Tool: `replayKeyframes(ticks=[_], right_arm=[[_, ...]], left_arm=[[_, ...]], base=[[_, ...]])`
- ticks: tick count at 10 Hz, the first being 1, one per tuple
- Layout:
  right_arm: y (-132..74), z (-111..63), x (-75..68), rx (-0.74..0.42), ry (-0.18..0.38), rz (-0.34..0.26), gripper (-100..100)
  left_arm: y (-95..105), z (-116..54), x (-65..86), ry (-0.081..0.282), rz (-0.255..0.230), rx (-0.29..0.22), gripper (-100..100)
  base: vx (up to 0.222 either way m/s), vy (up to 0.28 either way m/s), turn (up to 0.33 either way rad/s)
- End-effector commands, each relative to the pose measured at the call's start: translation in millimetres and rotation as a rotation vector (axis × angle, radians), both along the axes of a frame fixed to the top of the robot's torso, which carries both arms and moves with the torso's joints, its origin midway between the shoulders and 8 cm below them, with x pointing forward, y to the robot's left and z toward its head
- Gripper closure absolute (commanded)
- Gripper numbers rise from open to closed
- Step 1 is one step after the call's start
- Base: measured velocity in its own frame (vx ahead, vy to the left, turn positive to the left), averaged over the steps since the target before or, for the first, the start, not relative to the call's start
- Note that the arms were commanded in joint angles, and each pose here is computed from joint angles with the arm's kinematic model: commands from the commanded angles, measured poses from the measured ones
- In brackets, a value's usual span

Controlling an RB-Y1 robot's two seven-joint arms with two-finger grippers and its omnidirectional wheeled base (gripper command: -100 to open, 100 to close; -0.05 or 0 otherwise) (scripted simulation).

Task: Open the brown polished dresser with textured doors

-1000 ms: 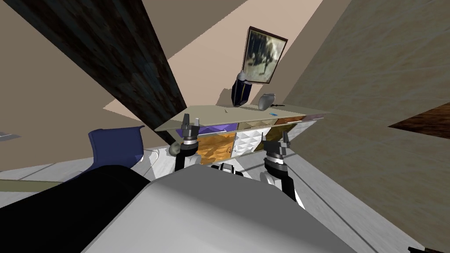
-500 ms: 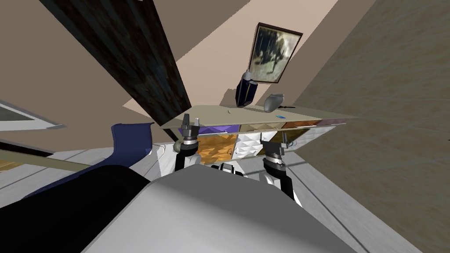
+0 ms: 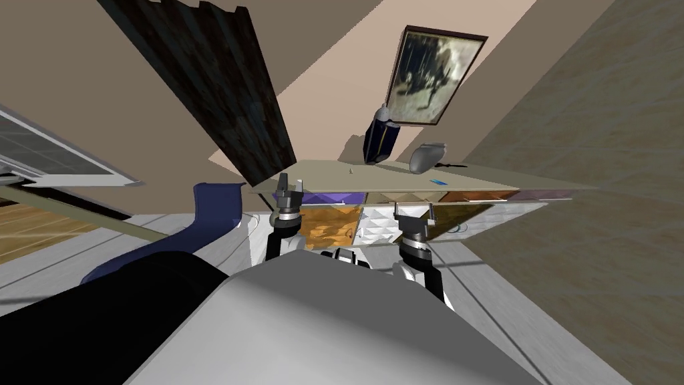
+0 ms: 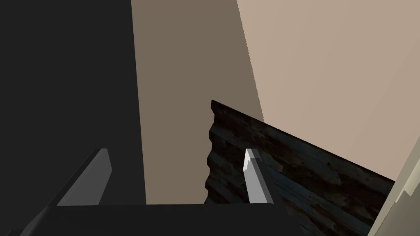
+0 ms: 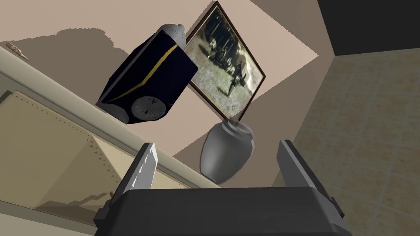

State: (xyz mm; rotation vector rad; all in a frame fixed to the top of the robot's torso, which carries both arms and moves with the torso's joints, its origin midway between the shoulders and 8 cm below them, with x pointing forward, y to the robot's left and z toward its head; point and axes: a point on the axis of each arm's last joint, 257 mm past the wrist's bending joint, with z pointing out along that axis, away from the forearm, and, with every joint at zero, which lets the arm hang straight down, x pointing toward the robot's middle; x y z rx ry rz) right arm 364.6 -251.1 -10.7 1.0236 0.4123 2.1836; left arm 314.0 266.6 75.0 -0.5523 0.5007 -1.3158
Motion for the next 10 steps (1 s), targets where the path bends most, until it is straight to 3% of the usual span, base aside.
replayKeyframes(ticks=[1, 10], right_arm=[[-1, -5.5, 1.4, 0.092, 0.005, 0.064, -100], [-8, -27.8, 7.2, 0.380, 0.018, 0.242, -100]], left_arm=[[0.0, 0.0, 0.0, 0.000, 0.000, 0.000, 0], [0.0, 0.0, 0.0, 0.000, 0.000, 0.000, 0]], base=[[0.038, -0.086, 0.178], [0.019, -0.059, 0.168]])
